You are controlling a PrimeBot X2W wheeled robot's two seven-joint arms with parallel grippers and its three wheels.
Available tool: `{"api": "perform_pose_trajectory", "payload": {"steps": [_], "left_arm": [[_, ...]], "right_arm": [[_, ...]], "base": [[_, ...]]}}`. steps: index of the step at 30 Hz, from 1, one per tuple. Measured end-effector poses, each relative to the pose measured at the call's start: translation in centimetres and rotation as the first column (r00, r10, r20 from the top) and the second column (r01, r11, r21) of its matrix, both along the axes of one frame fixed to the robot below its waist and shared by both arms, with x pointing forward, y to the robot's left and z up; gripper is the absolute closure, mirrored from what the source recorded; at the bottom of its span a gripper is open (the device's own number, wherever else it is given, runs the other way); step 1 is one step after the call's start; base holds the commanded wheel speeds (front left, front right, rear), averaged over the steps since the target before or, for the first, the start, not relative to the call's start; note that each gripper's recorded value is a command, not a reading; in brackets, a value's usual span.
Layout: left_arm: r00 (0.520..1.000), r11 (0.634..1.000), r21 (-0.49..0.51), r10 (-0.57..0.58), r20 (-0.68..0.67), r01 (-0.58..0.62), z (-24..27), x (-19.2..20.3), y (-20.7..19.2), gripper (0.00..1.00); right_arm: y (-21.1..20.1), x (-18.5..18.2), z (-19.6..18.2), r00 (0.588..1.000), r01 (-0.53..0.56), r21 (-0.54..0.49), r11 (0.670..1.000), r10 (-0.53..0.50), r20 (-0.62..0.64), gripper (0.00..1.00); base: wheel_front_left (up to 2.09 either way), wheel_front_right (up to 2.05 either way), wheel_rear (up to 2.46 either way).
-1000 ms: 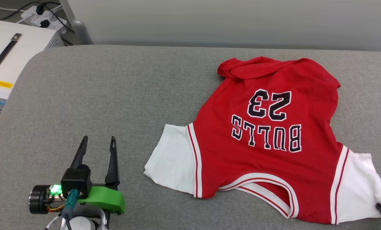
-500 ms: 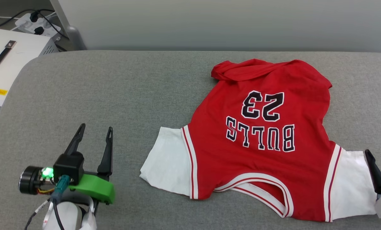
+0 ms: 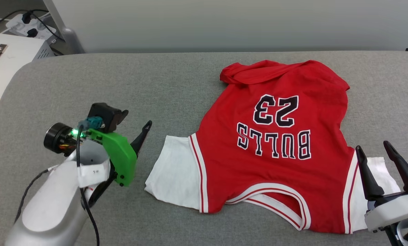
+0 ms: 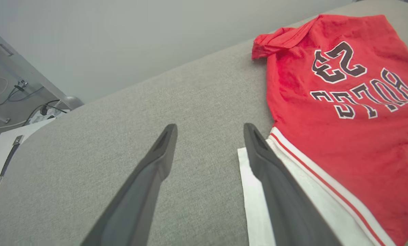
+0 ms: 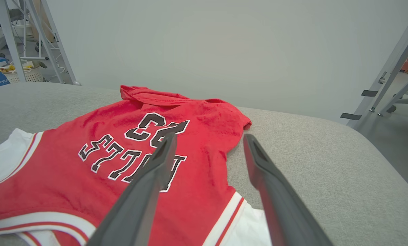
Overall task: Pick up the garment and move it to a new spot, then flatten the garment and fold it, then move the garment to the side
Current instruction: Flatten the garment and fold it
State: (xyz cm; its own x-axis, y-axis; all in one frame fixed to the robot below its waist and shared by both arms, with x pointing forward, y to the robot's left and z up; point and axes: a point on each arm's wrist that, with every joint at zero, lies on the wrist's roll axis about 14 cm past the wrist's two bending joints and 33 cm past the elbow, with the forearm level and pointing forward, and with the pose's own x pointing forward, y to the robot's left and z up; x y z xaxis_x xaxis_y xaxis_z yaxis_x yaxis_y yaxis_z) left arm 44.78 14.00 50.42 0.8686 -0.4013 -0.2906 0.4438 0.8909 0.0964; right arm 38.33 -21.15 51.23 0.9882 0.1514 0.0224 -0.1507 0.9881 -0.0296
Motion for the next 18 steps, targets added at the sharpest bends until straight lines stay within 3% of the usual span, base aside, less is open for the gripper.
{"api": "perform_pose_trajectory", "payload": {"steps": [3,7,13,18], "left_arm": [[0.982,0.998,0.029,-0.046,-0.181,0.052,-1.8,-0.6,-0.6,0.0],[0.913,0.991,0.043,-0.1,-0.395,0.128,-4.2,-2.3,-1.7,0.0],[0.797,0.969,0.112,-0.114,-0.593,0.222,-7.7,-4.7,-2.1,0.0],[0.737,0.965,0.142,-0.072,-0.672,0.223,-10.5,-5.6,-1.1,0.0]], "right_arm": [[0.3,0.0,-0.2,1.0,-0.001,0.0,1.0,0.001,-0.006,0.0],[0.5,-0.1,-0.6,1.0,0.0,0.001,1.0,0.0,-0.021,0.0],[0.6,-0.4,-1.2,0.999,-0.001,0.001,1.0,0.002,-0.044,0.0],[0.6,-0.4,-1.7,0.998,0.001,0.001,1.0,-0.001,-0.058,0.0]], "base": [[0.0,0.0,0.0],[0.0,0.0,0.0],[0.0,0.0,0.0],[0.0,0.0,0.0]]}}
